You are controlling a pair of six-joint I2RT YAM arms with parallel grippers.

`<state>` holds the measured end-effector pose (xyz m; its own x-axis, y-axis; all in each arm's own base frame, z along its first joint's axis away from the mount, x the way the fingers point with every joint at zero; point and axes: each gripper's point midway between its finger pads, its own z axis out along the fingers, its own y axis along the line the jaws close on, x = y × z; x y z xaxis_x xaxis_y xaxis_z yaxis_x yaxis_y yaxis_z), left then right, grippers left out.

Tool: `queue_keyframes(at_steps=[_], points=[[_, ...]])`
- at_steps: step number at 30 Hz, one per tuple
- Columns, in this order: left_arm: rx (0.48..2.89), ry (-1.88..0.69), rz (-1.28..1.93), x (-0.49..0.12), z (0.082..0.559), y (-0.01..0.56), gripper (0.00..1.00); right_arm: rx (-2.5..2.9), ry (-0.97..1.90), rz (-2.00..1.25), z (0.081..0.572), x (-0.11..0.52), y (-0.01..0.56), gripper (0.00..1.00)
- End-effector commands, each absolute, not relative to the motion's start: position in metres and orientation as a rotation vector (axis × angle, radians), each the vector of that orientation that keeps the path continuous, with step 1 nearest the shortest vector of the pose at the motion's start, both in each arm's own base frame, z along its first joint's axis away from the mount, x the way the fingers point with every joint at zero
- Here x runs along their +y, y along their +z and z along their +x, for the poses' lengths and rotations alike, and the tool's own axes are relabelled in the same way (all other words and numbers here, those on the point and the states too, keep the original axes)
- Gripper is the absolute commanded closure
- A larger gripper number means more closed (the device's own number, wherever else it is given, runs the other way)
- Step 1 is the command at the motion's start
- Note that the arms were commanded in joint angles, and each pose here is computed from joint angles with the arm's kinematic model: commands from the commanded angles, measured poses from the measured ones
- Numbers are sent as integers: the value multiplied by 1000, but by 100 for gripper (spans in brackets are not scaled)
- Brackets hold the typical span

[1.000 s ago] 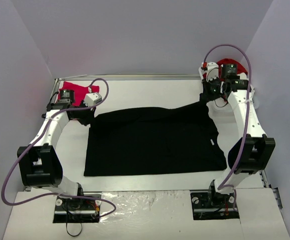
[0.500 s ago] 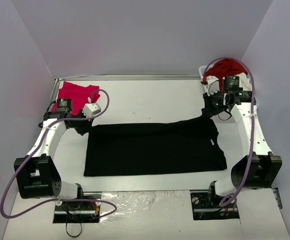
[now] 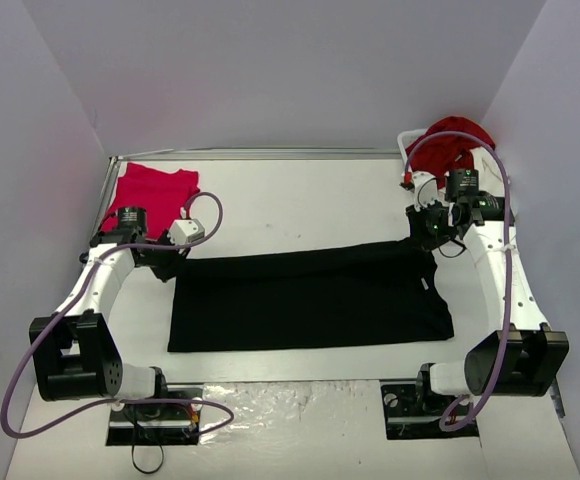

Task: Fold and stack the t-shirts
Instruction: Fold the other side of the tshirt into a rectangle

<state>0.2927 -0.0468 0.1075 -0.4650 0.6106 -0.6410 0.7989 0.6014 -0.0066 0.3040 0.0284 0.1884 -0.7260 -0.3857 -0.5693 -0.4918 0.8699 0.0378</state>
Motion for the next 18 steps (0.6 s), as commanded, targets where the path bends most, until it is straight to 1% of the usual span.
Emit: queue_keyframes(at_steps=[1,18], points=[[2184,-408,1142,-48,286,118,98,2508,267,-649,282,29,184,100],[2202,-417,1195,-46,267,110,98,2540,272,-659,259,28,179,100]])
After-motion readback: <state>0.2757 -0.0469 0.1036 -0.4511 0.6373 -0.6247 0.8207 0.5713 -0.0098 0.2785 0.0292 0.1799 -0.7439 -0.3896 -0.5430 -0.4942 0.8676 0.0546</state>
